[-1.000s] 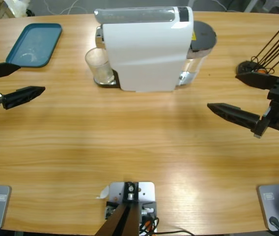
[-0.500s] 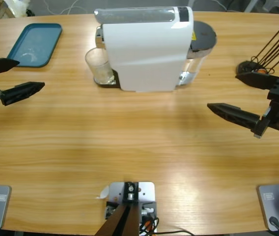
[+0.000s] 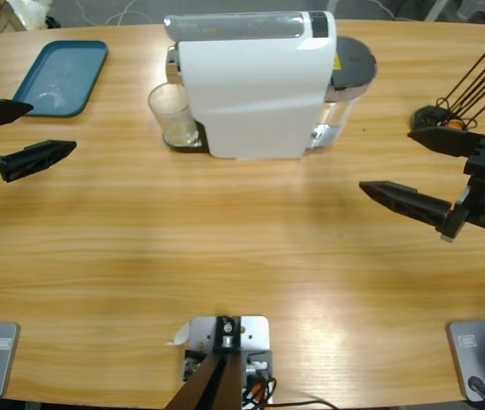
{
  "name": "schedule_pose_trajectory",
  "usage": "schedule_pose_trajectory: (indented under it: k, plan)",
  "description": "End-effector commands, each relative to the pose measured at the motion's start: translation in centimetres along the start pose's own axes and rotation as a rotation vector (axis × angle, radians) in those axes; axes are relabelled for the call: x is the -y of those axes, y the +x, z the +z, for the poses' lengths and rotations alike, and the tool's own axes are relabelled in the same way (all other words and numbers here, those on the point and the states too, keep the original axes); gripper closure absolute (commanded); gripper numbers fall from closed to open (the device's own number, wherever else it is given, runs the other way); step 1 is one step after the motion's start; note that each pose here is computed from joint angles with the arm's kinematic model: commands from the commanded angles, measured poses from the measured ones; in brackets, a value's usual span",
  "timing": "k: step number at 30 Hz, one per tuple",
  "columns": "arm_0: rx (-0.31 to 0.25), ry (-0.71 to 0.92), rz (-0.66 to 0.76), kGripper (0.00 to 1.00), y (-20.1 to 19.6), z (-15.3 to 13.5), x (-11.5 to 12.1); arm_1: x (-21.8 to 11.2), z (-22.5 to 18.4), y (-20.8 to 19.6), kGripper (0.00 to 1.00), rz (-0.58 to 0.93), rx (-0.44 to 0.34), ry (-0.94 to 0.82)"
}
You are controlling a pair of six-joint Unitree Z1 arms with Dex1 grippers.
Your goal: Pour coffee
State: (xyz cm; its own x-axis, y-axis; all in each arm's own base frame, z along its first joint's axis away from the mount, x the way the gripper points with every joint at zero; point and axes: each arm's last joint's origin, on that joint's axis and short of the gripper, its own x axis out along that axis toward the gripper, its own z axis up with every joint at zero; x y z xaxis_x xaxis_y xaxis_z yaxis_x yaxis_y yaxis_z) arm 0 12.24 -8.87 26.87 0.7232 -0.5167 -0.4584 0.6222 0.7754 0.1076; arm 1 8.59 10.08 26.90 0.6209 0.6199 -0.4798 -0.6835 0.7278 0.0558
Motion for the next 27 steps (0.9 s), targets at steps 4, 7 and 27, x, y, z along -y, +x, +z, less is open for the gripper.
schedule_pose_trajectory:
  k: [4, 7, 27]
  plan:
    - [-0.036, 0.01, -0.016, 0.101, 0.42, -1.11, 0.22, 0.08, -1.06, 0.56, 0.0, -0.002, -0.061, 0.001]
    - [-0.038, 0.013, -0.02, 0.101, 0.47, -1.13, 0.3, 0.08, -1.07, 0.56, 0.0, -0.002, -0.062, 0.001]
    - [-0.066, 0.016, -0.036, 0.101, 1.01, -1.37, 0.56, 0.05, -1.07, 0.73, 0.0, 0.0, -0.07, -0.002]
